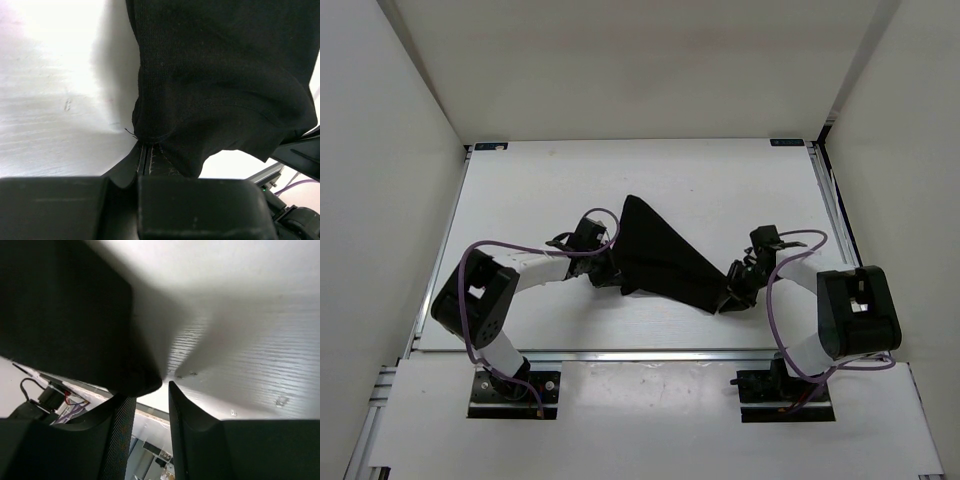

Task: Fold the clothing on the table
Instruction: Flatten the skirt out, then fold the skirt

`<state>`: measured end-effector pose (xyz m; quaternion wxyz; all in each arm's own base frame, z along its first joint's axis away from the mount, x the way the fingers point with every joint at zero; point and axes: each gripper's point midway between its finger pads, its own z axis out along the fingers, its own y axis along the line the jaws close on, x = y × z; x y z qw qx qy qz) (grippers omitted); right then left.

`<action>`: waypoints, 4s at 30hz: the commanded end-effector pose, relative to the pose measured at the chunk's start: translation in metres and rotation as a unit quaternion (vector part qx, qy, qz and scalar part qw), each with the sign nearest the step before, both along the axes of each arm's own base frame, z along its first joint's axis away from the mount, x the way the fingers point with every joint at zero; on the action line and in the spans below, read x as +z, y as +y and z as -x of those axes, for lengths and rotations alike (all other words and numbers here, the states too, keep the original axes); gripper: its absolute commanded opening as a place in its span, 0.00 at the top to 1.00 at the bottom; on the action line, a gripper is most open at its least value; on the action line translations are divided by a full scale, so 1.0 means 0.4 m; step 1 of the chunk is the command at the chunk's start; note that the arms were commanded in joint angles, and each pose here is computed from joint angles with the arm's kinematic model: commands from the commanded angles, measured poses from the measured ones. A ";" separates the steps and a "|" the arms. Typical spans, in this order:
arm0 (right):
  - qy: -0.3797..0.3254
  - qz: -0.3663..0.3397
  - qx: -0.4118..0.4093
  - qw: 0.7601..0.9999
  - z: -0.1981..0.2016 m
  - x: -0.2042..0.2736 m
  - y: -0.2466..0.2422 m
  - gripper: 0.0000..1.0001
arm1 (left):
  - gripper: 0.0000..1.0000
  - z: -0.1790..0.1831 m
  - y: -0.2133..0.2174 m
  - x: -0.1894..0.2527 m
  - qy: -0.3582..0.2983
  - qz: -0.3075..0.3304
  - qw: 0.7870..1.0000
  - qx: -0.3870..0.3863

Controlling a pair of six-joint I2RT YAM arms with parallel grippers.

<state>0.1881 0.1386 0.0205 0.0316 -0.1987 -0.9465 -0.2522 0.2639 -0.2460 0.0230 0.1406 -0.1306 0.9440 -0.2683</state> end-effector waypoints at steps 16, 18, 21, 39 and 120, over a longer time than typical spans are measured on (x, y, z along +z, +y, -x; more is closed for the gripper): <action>-0.008 0.003 -0.033 0.999 0.014 -0.063 0.021 0.99 | 1.00 0.015 0.046 0.038 -0.011 0.015 1.000 -0.018; -0.022 0.026 -0.036 0.999 0.006 -0.044 -0.014 1.00 | 1.00 0.002 0.046 0.061 -0.030 0.010 0.999 -0.033; -0.030 0.053 -0.068 0.996 0.006 -0.015 -0.084 1.00 | 1.00 -0.012 0.085 0.083 -0.051 -0.026 0.998 -0.032; -0.198 -0.011 -0.007 0.980 -0.318 0.273 -0.022 1.00 | 1.00 -0.244 -0.034 0.298 -0.132 0.066 0.983 -0.109; -0.153 -0.156 -0.013 0.976 -0.192 0.229 -0.029 1.00 | 1.00 -0.140 -0.075 0.260 0.029 0.351 0.935 -0.028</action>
